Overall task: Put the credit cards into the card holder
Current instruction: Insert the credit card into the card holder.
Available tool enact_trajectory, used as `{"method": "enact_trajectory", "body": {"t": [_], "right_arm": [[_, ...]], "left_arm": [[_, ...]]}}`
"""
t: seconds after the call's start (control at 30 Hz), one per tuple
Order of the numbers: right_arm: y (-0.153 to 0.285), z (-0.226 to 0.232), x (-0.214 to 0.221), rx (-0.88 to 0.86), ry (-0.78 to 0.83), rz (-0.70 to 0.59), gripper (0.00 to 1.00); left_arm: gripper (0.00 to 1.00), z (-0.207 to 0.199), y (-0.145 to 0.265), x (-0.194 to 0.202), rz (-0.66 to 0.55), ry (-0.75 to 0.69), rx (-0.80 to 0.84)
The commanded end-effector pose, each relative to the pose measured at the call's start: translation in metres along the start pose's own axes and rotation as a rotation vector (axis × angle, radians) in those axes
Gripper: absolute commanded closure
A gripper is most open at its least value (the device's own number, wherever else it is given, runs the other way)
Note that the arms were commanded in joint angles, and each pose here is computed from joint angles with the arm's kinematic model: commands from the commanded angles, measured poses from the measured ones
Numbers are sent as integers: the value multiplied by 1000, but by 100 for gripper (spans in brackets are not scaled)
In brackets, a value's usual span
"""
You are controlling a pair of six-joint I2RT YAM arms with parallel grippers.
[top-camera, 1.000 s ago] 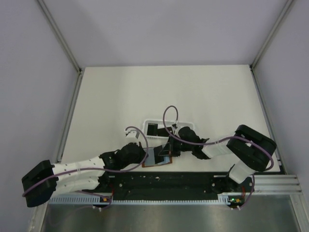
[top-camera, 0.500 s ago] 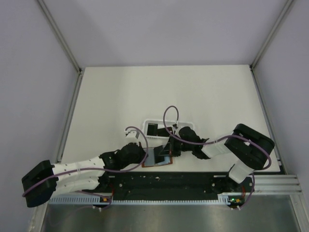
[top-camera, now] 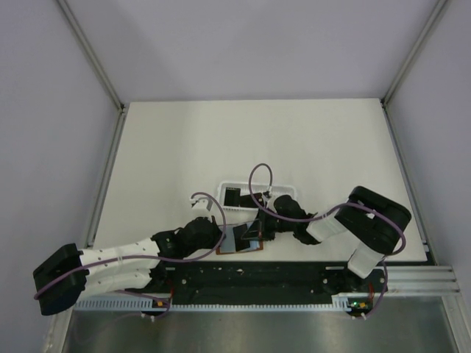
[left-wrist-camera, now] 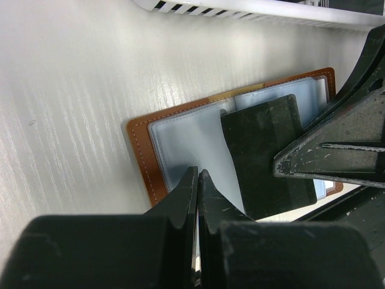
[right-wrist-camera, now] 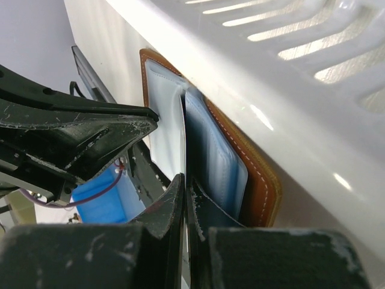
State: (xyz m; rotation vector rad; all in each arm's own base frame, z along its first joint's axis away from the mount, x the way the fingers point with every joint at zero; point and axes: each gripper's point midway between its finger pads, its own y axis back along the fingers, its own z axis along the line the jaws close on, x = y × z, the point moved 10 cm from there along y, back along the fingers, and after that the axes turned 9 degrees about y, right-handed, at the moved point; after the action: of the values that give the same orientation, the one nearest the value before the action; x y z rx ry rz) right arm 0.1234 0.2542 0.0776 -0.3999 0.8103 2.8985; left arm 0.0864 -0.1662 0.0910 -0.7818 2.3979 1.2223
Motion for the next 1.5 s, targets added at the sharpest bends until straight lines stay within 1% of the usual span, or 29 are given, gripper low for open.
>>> {"method": "enact_trajectory", "body": {"t": [0.0,0.47,0.67,1.03,1.23,1.47], "right_arm": [[0,-3,1,-24,-7,4,100],[-3,-7,3,-37,-31,2,100],[-8,-6,-1,-42,-24,-19,100],[-11,-8,-4,-15,-3,-39,100],[-12,-7,-8,29,28,-47,100],[-12,-4,-7,24,33,-23,100]], "left_arm": [[100,14,0,7,28,-25,-63],[100,16,1,8,33,-28,-65],[100,15,1,7,28,-27,-63],[100,15,1,7,29,-28,-62],[100,16,2,7,26,-24,-64],[100,15,2,7,25,-24,-61]]}}
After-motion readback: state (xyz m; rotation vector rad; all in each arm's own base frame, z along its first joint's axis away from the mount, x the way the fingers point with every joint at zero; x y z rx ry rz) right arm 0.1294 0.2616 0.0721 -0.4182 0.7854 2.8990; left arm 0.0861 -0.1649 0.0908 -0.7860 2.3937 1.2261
